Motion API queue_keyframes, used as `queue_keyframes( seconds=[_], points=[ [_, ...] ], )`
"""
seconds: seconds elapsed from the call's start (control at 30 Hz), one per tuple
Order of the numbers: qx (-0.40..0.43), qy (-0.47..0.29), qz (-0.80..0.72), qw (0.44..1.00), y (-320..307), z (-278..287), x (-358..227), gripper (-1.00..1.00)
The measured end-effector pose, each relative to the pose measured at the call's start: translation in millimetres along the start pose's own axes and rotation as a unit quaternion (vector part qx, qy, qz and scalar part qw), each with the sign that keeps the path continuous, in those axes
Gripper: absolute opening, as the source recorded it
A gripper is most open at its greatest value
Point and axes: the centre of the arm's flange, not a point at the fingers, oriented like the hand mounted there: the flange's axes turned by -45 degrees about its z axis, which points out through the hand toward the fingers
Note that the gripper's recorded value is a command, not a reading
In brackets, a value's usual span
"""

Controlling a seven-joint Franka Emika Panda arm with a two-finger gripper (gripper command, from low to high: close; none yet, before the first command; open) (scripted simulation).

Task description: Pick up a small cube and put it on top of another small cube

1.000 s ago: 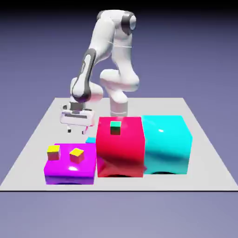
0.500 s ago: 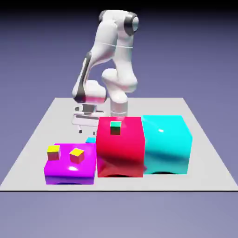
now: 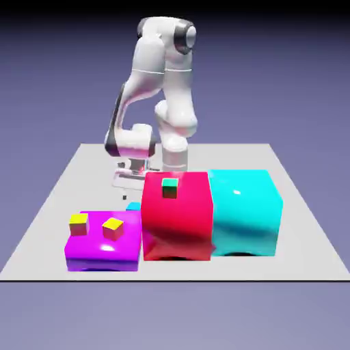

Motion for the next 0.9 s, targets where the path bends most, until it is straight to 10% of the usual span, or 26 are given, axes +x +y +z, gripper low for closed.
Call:
queue_keyframes(
  seconds=[0.4, 0.43, 0.9],
  points=[
    [0.002, 0.010, 0.008, 1.000, -1.4, 34.9, 3.8, 0.00],
    [0.002, 0.011, 0.009, 1.000, -1.4, 36.6, 4.6, -1.00],
    [0.000, 0.000, 0.000, 1.000, -0.3, 1.8, -0.2, -1.00]
  ],
)
